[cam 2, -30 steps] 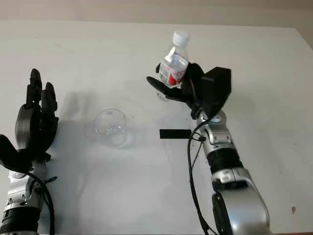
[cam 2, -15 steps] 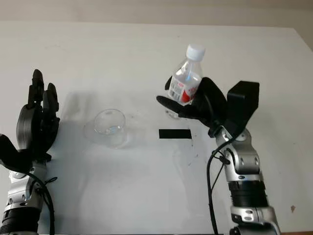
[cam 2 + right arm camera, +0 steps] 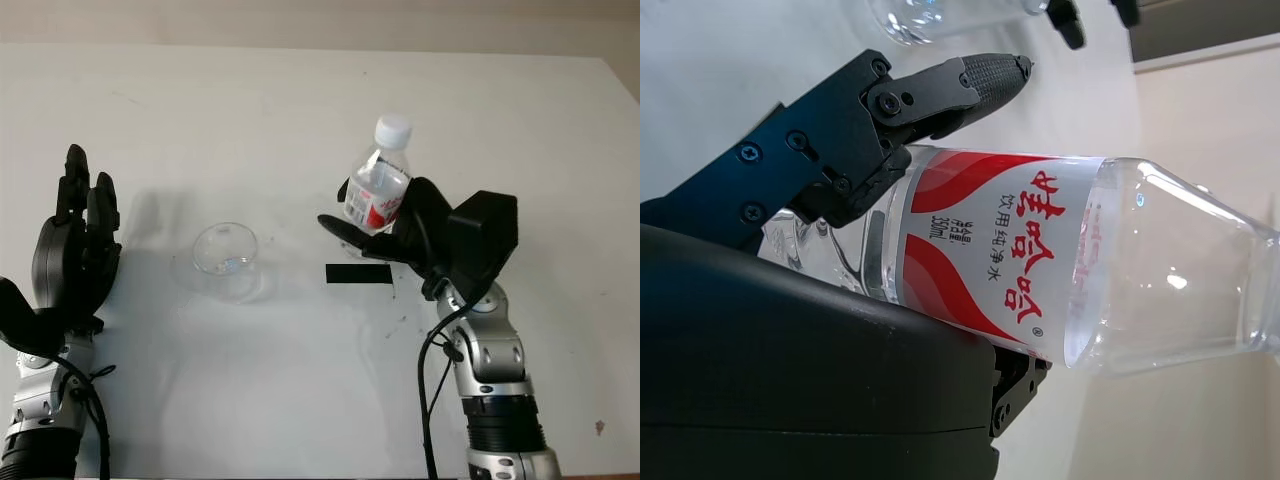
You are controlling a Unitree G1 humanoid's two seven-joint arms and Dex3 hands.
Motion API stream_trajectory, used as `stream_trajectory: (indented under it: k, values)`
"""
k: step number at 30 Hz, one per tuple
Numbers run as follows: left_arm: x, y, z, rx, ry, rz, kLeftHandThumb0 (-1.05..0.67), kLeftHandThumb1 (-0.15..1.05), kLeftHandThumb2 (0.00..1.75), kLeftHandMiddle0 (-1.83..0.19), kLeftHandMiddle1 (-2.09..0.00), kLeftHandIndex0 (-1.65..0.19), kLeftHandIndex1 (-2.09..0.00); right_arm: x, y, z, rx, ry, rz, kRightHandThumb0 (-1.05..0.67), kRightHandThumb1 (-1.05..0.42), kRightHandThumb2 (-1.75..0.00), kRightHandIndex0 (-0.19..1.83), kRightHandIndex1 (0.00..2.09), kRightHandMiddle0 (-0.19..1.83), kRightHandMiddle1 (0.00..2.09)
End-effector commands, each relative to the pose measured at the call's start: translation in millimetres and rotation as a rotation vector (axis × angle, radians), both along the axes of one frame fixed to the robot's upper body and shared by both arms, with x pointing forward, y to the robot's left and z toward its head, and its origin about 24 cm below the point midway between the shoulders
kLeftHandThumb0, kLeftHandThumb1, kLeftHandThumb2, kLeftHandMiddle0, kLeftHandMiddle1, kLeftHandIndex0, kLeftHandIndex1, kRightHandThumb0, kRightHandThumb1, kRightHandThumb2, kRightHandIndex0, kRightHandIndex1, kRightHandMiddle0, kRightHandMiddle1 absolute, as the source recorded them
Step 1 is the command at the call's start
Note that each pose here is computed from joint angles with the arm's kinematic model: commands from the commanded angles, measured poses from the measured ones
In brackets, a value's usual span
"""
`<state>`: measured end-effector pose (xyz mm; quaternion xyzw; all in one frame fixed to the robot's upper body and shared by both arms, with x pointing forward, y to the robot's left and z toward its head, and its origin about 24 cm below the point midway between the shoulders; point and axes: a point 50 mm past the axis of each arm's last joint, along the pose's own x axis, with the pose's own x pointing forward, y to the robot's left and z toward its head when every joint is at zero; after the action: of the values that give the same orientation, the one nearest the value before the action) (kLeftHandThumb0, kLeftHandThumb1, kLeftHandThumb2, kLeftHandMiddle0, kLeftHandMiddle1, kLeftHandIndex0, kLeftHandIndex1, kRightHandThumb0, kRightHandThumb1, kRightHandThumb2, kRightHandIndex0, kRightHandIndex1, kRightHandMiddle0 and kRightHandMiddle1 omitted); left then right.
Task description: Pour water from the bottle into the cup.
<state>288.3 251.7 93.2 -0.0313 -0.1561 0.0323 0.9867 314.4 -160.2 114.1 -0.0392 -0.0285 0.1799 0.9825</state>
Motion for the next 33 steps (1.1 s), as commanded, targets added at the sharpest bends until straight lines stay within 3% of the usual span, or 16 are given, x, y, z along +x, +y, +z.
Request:
stream_trajectory:
  k: [1,24,33]
  values:
    - [-3.8,3.1,0,0.008,0.0,0.004,-0.75,1.05,0.52,0.19,0.0,0.19,0.0,-1.7,2,3,0.001,-0.017,0.008,-0.35,-1.05,-0.41,1.22,2.09,0.75,2.09]
    - [-4.5,6.6,2,0.007,-0.007,-0.009,-0.74,1.05,0.52,0.19,0.0,0.19,0.0,-5.1,-1,-20,-0.003,0.052,0.001,-0.37,-1.05,-0.41,1.24,2.09,0.64,2.09]
    - [-4.3,8.2,2,0.001,-0.012,-0.015,-0.74,1.05,0.53,0.19,0.0,0.19,0.0,-6.5,-2,-26,-0.041,0.057,-0.004,-0.4,-1.05,-0.38,1.1,2.09,0.5,2.09]
